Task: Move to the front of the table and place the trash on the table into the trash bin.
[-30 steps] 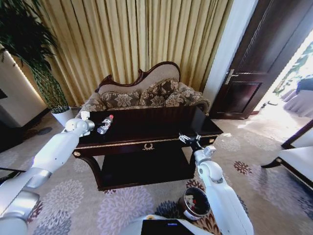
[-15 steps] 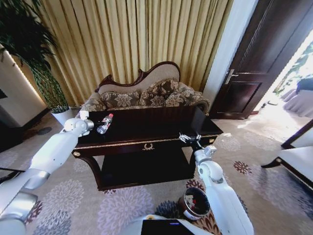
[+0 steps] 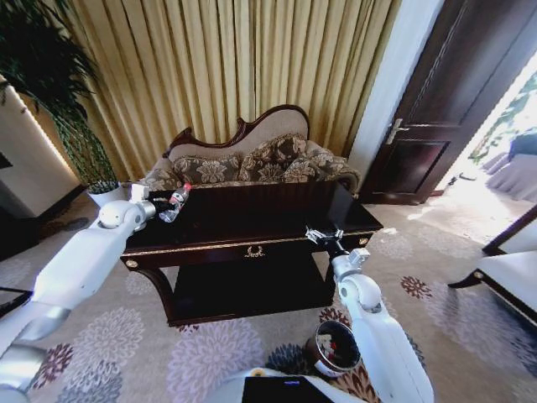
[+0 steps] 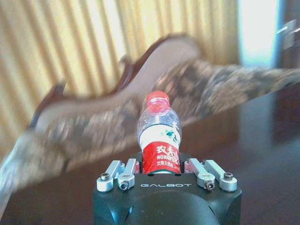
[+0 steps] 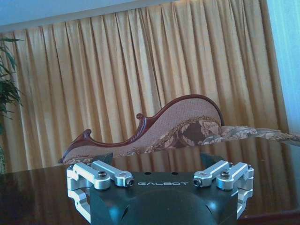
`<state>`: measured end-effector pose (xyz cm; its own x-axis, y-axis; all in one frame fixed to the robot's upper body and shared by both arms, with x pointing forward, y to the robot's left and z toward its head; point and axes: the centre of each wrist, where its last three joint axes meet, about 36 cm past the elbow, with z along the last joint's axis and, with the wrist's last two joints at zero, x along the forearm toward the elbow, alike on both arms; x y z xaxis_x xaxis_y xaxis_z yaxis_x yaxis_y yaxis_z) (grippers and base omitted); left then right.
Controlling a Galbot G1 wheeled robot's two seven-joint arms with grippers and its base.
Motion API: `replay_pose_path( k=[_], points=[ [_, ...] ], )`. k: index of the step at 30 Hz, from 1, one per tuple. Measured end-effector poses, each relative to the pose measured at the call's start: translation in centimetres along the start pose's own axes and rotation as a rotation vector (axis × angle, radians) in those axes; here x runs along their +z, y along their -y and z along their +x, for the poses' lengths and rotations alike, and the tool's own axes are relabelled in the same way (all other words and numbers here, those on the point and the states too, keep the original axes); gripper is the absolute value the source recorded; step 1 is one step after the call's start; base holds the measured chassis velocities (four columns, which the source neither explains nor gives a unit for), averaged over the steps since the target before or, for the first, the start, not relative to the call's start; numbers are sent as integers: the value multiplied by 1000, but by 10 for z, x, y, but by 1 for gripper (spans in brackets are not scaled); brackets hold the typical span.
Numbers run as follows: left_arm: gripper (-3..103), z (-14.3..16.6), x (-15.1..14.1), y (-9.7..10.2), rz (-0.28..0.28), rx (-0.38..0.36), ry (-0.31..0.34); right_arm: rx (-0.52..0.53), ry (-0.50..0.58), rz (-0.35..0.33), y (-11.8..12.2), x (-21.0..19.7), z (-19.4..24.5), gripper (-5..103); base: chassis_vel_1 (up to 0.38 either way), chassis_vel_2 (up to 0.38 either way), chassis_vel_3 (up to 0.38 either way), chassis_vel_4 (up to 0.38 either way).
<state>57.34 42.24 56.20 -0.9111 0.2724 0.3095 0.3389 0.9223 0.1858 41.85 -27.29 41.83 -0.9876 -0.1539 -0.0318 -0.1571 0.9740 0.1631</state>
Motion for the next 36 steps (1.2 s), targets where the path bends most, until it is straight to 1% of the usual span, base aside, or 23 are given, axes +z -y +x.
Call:
replay_pose_path(
  k=[2, 3, 5, 6, 8, 9, 11, 12, 14, 16, 18, 19, 20, 22, 23, 24, 25, 26, 27, 29, 30, 33, 36],
  points=[
    [36, 7, 10, -2, -74, 66, 137, -11, 6, 0, -4, -3, -1, 100, 0, 0, 0, 0],
    [36, 7, 10, -2, -74, 66, 137, -11, 6, 0, -4, -3, -1, 100, 0, 0, 0, 0],
    [36, 11, 17, -2, -134, 112, 222, -26, 11, 0, -8, -6, 0, 100, 0, 0, 0, 0],
    [36, 11, 17, -2, -134, 112, 222, -26, 11, 0, -8, -6, 0, 100, 0, 0, 0, 0],
    [36, 18, 18, 1, -181, 151, 266, -43, 13, -7, -13, -9, 2, 100, 0, 0, 0, 0],
    [36, 18, 18, 1, -181, 151, 266, -43, 13, -7, -13, -9, 2, 100, 0, 0, 0, 0],
    [36, 26, 19, 8, -214, 184, 288, -78, 8, -32, -23, -17, 3, 100, 0, 0, 0, 0],
    [36, 26, 19, 8, -214, 184, 288, -78, 8, -32, -23, -17, 3, 100, 0, 0, 0, 0],
    [36, 28, 19, 10, -245, 185, 297, -99, 9, -41, -30, -21, 3, 100, 0, 0, 0, 0],
    [36, 28, 19, 12, -334, 174, 308, -149, 2, -80, -46, -27, 6, 100, 0, 0, 0, 0],
    [36, 28, 19, 13, -354, 170, 307, -165, 0, -99, -51, -30, 7, 100, 0, 0, 0, 0],
    [36, 29, 19, 16, -391, 160, 301, -199, -10, -141, -61, -39, 10, 100, 0, 0, 0, 0],
    [36, 30, 19, 18, -400, 150, 300, -212, -14, -156, -64, -42, 11, 100, 0, 0, 0, 0],
    [36, 30, 19, 21, -404, 132, 294, -232, -19, -180, -69, -47, 12, 100, 0, 0, 0, 0],
    [36, 30, 20, 28, -388, 97, 280, -259, -24, -209, -75, -55, 12, 100, 0, 0, 0, 0],
    [36, 30, 21, 32, -364, 78, 278, -272, -24, -219, -77, -59, 11, 100, 0, 0, 0, 0],
    [36, 30, 23, 40, -304, 67, 281, -292, -19, -231, -78, -65, 8, 100, 0, 0, 0, 0],
    [36, 30, 23, 40, -304, 67, 281, -292, -19, -231, -78, -65, 8, 100, 0, 0, 0, 0],
    [36, 30, 25, 48, -257, 67, 287, -306, -11, -232, -78, -69, 5, 100, 0, 0, 0, 0],
    [36, 31, 28, 59, -207, 81, 303, -323, -3, -230, -77, -75, -2, 100, 0, 0, 0, 0],
    [36, 31, 28, 59, -207, 81, 303, -323, -3, -230, -77, -75, -2, 100, 0, 0, 0, 0],
    [36, 31, 34, 81, -152, 104, 344, -342, 12, -228, -76, -82, -13, 100, 0, 0, 0, 0],
    [36, 28, 37, 89, -129, 113, 358, -345, 15, -229, -77, -83, -14, 100, 0, 0, 0, 0]
  ],
)
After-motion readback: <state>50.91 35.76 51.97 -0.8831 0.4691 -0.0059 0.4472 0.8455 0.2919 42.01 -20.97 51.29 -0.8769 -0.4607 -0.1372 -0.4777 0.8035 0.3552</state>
